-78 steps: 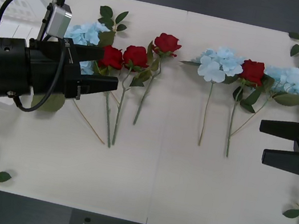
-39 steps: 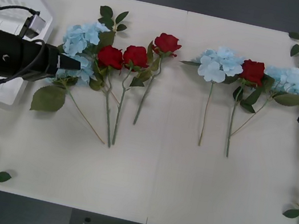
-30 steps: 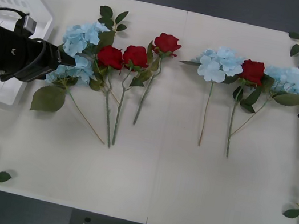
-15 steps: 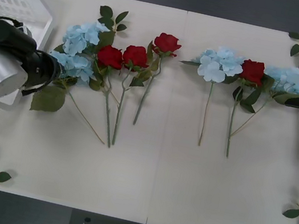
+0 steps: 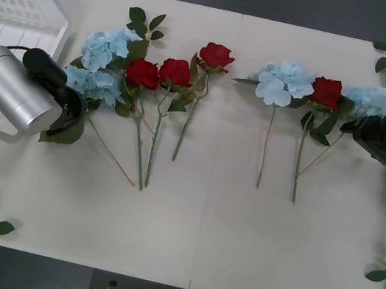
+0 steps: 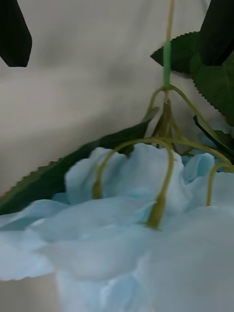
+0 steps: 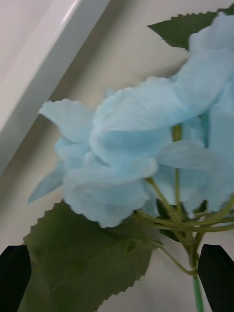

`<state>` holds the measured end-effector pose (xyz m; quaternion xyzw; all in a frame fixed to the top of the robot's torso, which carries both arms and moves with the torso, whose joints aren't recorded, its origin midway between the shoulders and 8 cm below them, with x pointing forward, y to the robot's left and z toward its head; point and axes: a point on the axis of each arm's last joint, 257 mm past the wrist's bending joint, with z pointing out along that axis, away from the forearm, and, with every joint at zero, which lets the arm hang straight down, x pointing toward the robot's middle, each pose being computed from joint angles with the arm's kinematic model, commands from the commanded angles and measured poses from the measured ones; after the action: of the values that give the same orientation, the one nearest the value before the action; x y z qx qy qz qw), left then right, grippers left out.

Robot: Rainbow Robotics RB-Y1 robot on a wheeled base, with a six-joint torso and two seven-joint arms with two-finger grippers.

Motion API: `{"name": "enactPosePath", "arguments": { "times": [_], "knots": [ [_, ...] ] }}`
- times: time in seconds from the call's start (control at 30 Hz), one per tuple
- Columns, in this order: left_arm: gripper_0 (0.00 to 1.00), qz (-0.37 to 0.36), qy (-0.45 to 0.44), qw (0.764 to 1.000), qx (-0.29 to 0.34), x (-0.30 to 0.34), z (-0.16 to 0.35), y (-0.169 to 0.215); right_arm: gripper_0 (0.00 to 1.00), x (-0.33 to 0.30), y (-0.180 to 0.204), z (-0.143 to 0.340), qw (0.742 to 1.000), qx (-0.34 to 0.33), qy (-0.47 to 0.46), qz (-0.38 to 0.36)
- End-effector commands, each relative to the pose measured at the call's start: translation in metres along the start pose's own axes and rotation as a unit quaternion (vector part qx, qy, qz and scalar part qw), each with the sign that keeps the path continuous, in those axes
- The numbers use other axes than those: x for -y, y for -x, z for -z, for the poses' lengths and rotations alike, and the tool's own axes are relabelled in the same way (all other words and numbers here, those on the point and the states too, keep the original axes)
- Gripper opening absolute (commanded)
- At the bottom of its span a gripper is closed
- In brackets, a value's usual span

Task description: Put the red flowers into the right box and the blue flowers into the left box

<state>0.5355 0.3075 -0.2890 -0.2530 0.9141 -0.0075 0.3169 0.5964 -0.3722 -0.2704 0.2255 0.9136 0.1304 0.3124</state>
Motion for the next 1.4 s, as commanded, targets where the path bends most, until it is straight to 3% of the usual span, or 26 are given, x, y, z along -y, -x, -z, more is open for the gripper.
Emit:
{"name": "enactPosePath", "arguments": {
  "times": [0.03, 0.23, 0.33, 0.7, 0.8, 0.83, 0.9, 0.93, 1.0, 1.13, 1.2, 1.4],
  "knots": [
    [1.00, -0.021, -0.015, 0.999, 0.024, 0.040, 0.028, 0.033, 1.00, -0.027, 0.022, 0.002, 1.000, 0.017, 0.014, -0.021],
    [1.00, -0.033, -0.028, 0.999, 0.017, 0.062, 0.032, 0.027, 1.00, -0.034, 0.023, -0.007, 1.000, 0.020, 0.006, -0.019],
    [0.94, -0.064, -0.020, 0.998, 0.015, 0.059, 0.027, 0.019, 1.00, -0.031, 0.023, -0.010, 1.000, 0.027, -0.011, -0.002],
    [0.93, -0.094, -0.001, 0.996, 0.013, 0.050, 0.002, 0.001, 0.97, -0.021, 0.013, -0.016, 0.998, 0.021, -0.060, 0.029],
    [0.82, -0.094, 0.000, 0.995, 0.012, 0.051, -0.001, -0.002, 0.90, -0.020, 0.013, -0.017, 0.996, 0.026, -0.070, 0.038],
    [0.63, -0.093, 0.002, 0.996, 0.013, 0.050, -0.003, -0.002, 0.75, -0.019, 0.013, -0.018, 0.996, 0.028, -0.074, 0.042],
    [0.47, -0.094, 0.002, 0.995, 0.014, 0.052, -0.004, -0.003, 0.57, -0.018, 0.013, -0.018, 0.995, 0.030, -0.078, 0.045],
    [0.31, -0.093, 0.002, 0.996, 0.014, 0.051, -0.007, -0.004, 0.42, -0.018, 0.013, -0.019, 0.995, 0.031, -0.080, 0.046],
    [0.04, -0.090, 0.002, 0.996, 0.014, 0.052, -0.008, -0.005, 0.28, -0.019, 0.012, -0.020, 0.995, 0.032, -0.081, 0.047],
    [0.00, -0.090, 0.003, 0.996, 0.014, 0.052, -0.009, -0.006, 0.07, -0.020, 0.012, -0.020, 0.995, 0.033, -0.082, 0.043],
    [0.00, -0.089, 0.003, 0.996, 0.014, 0.052, -0.009, -0.006, 0.01, -0.022, 0.012, -0.020, 0.995, 0.033, -0.080, 0.043],
    [0.00, -0.095, 0.002, 0.995, 0.019, 0.053, 0.000, -0.002, 0.00, -0.022, 0.013, -0.020, 0.995, 0.035, -0.081, 0.039]
  ]
}}
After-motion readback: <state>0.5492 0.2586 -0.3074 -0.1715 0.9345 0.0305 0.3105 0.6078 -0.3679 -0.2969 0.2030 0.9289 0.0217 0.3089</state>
